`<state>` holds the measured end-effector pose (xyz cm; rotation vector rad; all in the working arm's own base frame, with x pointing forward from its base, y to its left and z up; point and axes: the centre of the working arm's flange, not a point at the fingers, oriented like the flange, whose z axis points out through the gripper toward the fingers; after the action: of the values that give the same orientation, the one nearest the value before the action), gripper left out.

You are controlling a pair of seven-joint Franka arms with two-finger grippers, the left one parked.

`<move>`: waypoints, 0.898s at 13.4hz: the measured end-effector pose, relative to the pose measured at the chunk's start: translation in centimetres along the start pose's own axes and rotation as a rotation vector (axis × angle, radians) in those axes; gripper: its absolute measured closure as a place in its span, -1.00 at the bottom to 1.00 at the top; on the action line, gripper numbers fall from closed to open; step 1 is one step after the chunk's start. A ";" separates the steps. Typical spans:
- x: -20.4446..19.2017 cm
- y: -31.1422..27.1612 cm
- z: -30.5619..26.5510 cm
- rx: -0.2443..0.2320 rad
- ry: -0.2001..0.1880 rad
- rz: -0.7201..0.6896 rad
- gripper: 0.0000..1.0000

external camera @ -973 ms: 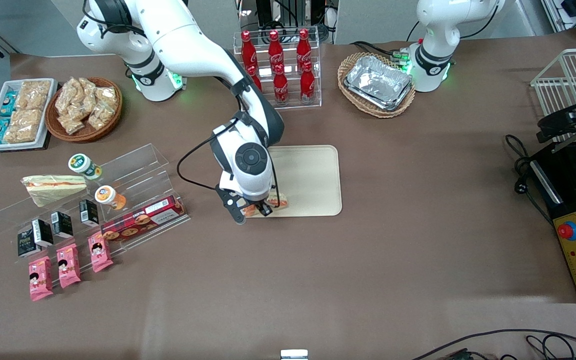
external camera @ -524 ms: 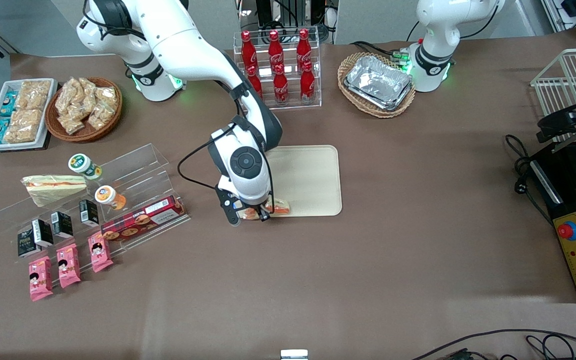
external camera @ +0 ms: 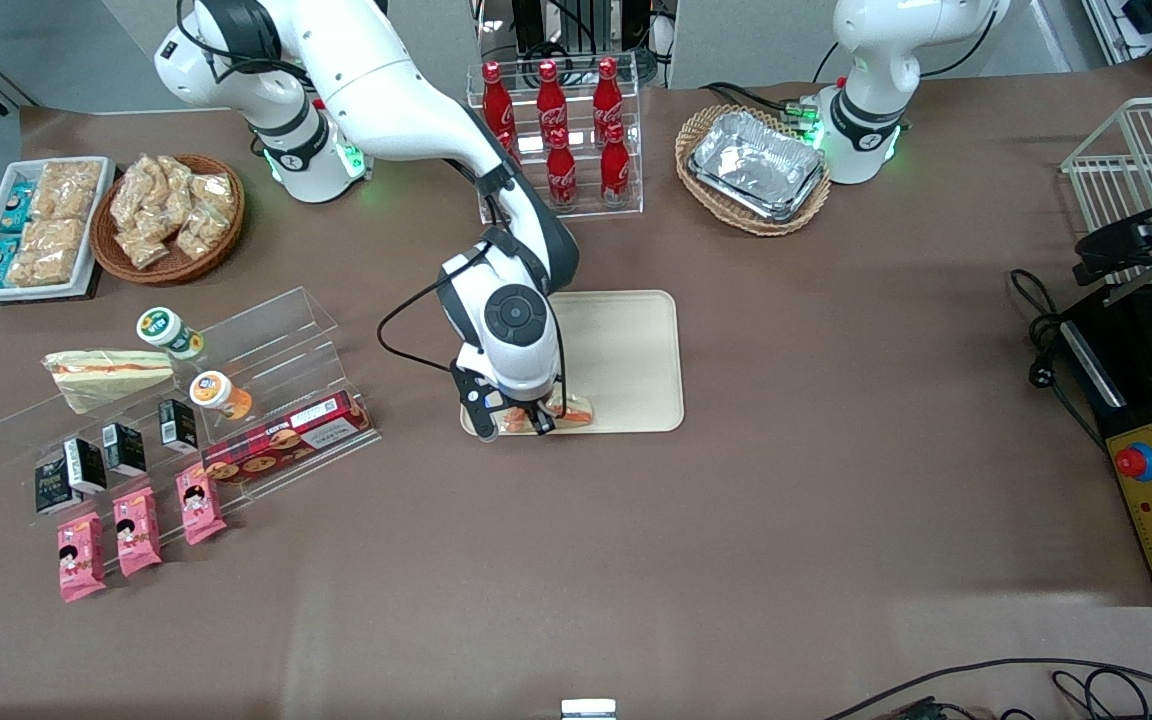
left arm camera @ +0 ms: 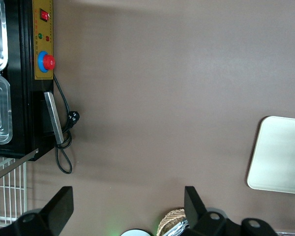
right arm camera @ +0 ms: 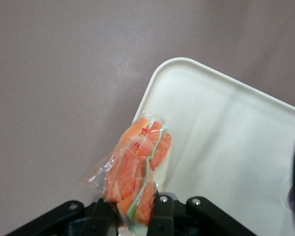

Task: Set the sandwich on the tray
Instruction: 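Lower the sandwich onto the tray and open the right gripper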

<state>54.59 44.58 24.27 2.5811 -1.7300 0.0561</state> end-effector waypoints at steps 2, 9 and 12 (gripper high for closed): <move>-0.2 0.0 0.4 0.006 0.002 0.003 0.50; -0.3 -0.2 0.2 0.023 0.003 -0.042 -0.53; 1.9 -1.1 -1.3 0.045 0.004 -0.161 -1.00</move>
<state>56.37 43.29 25.63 2.7401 -1.5313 0.0970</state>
